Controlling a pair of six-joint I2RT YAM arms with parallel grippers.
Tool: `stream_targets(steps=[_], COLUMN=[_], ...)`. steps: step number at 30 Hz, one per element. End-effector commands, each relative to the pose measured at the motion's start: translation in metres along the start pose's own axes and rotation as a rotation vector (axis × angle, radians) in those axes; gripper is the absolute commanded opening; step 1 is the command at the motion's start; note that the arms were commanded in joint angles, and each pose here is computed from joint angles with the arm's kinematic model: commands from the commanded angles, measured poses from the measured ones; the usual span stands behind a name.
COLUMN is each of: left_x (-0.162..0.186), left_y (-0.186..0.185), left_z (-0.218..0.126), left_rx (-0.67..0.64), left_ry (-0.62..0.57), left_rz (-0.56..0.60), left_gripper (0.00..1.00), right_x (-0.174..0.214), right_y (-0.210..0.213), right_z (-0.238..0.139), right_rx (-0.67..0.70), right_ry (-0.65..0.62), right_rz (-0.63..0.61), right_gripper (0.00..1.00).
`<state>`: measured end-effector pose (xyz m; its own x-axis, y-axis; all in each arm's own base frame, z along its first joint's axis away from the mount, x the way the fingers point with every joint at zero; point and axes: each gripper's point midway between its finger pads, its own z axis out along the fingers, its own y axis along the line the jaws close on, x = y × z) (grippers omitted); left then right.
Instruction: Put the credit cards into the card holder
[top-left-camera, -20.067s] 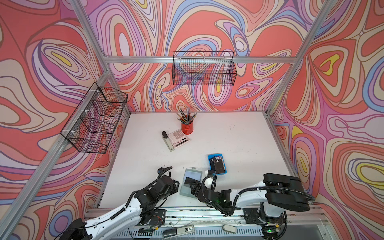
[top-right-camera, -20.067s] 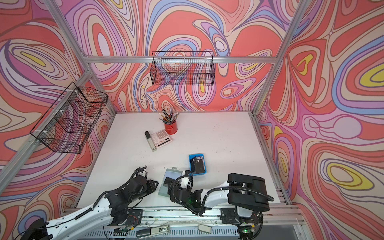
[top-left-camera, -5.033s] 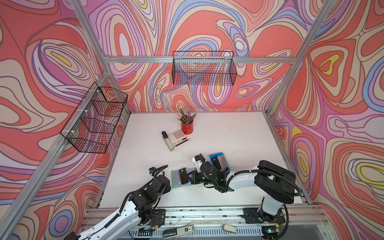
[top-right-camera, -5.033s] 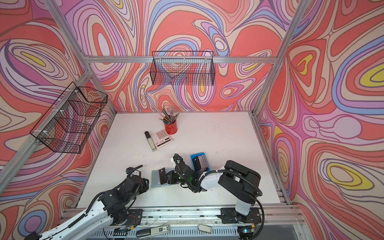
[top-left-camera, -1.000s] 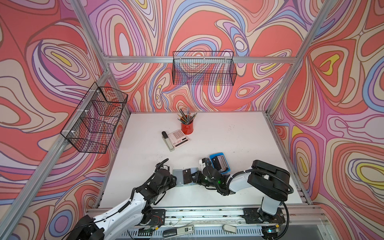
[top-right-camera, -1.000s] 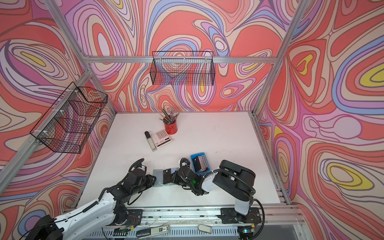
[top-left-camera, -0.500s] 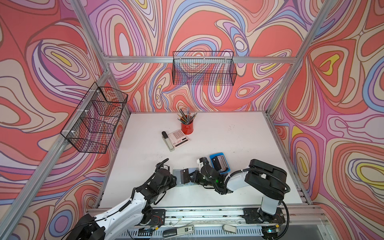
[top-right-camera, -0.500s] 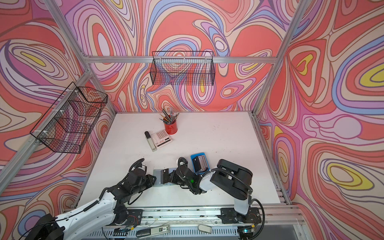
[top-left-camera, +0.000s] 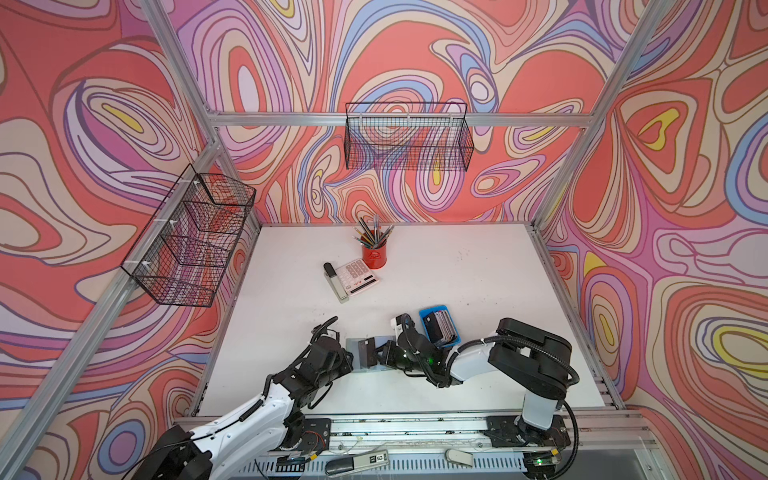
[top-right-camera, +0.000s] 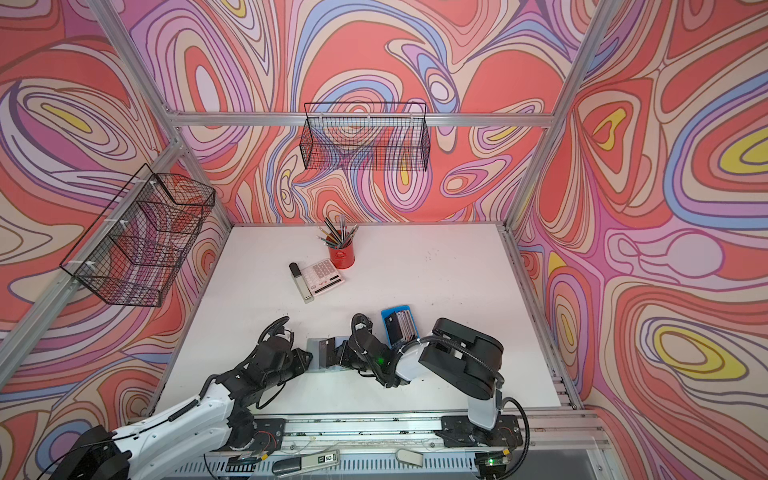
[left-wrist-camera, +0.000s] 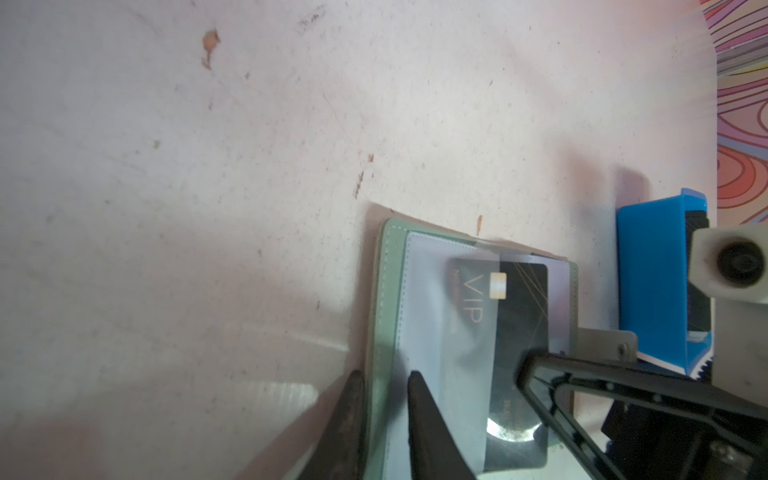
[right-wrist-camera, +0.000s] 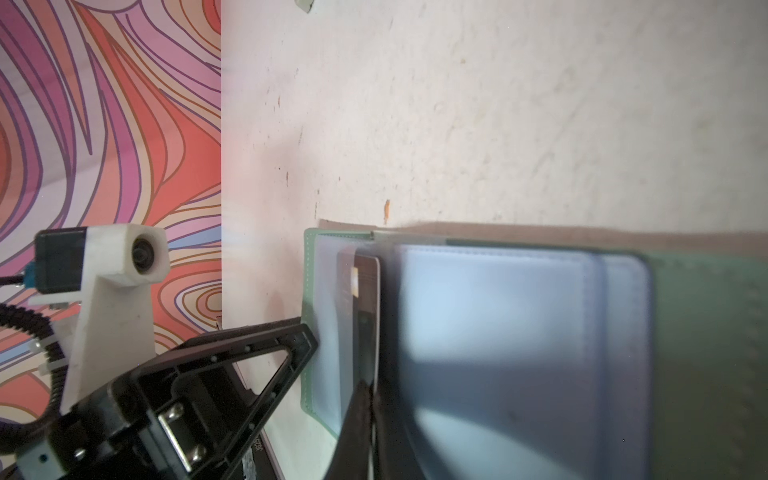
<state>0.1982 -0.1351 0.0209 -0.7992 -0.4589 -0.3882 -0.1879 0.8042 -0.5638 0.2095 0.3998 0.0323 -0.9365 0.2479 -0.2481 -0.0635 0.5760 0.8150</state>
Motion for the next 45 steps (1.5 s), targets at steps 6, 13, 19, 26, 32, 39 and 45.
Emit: stream_targets(steps=[6, 13, 19, 26, 32, 39, 45], left_x=[0.017, 0.017, 0.017, 0.019, 0.019, 0.017, 0.018], left_y=[0.01, 0.011, 0.012, 0.009, 0.009, 0.001, -0.003], left_z=[0.002, 0.002, 0.002, 0.003, 0.003, 0.003, 0.005], left_rx=[-0.009, -0.013, -0.014, 0.009, 0.018, 0.031, 0.047], left_ry=[0.069, 0.065, 0.065, 0.069, 0.067, 0.078, 0.086], left_rz=[0.004, 0.005, 0.005, 0.007, 0.005, 0.014, 0.008], left_gripper=[0.2, 0.21, 0.21, 0.21, 0.21, 0.2, 0.13], right_x=[0.03, 0.017, -0.002, -0.012, -0.003, 0.005, 0.019], right_y=[-0.028, -0.029, -0.023, -0.015, -0.012, -0.005, 0.002], right_z=[0.013, 0.0, -0.021, -0.033, -0.019, -0.006, 0.007], right_rx=[0.113, 0.197, 0.265, 0.28, 0.249, 0.222, 0.221], right_ry=[0.065, 0.007, -0.065, -0.108, -0.062, -0.031, 0.012], right_rz=[0.006, -0.042, -0.095, -0.116, -0.12, -0.135, -0.162], right_gripper=[0.0, 0.01, 0.38, 0.45, 0.45, 0.4, 0.37])
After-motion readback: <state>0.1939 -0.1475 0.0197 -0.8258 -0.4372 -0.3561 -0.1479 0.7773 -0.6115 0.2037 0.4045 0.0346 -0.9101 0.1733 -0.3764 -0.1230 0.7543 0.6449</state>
